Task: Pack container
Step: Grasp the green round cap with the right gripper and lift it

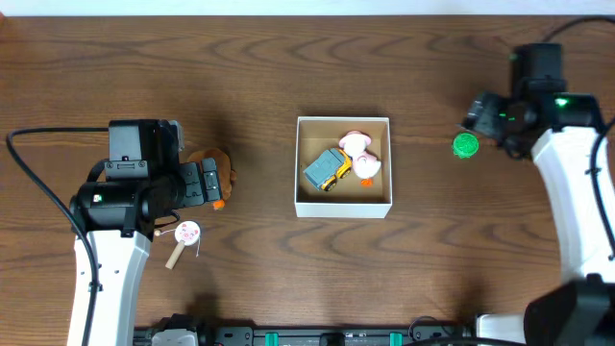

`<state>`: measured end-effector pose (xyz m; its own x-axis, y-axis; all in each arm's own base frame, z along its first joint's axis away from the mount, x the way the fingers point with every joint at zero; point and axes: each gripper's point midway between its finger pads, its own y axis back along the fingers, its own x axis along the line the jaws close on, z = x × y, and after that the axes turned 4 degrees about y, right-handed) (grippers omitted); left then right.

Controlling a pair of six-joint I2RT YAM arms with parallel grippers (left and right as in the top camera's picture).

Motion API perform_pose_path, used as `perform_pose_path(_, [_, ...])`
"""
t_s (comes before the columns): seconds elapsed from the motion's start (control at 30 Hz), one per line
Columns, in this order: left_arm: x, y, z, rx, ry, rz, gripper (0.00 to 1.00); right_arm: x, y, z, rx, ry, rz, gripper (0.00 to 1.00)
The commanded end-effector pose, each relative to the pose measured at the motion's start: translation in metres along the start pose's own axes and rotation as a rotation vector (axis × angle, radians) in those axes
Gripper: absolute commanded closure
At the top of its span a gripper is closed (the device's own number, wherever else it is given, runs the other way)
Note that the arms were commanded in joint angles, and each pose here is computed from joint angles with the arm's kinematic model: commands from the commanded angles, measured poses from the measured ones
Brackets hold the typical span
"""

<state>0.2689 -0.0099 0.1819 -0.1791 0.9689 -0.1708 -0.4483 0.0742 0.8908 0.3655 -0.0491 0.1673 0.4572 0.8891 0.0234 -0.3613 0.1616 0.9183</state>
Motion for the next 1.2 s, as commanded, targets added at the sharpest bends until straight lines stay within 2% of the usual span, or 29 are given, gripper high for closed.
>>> perform_pose_path(0.0, [-0.003, 0.003, 0.004, -0.009, -0.005, -0.012, 0.02, -0.019, -0.034, -0.014, 0.103, 0.010, -0.065, 0.06])
perform_pose_path(0.17, [-0.003, 0.003, 0.004, -0.009, -0.005, -0.012, 0.02, -0.025, -0.074, -0.027, 0.207, 0.012, -0.106, 0.03])
perform_pose_path(0.3, [-0.003, 0.003, 0.004, -0.009, -0.005, -0.012, 0.02, -0.014, -0.108, -0.035, 0.263, 0.047, -0.071, 0.03])
perform_pose_path(0.87, [-0.003, 0.003, 0.004, -0.009, -0.004, -0.012, 0.02, 0.012, -0.172, -0.048, 0.308, 0.137, -0.007, 0.04])
perform_pose_path(1.0, [-0.003, 0.003, 0.004, -0.008, -0.001, -0.012, 0.02, 0.014, -0.174, -0.049, 0.308, 0.143, -0.005, 0.18])
perform_pose_path(1.17, [-0.003, 0.003, 0.004, -0.009, -0.001, -0.012, 0.02, 0.016, -0.174, -0.047, 0.297, 0.144, -0.002, 0.50])
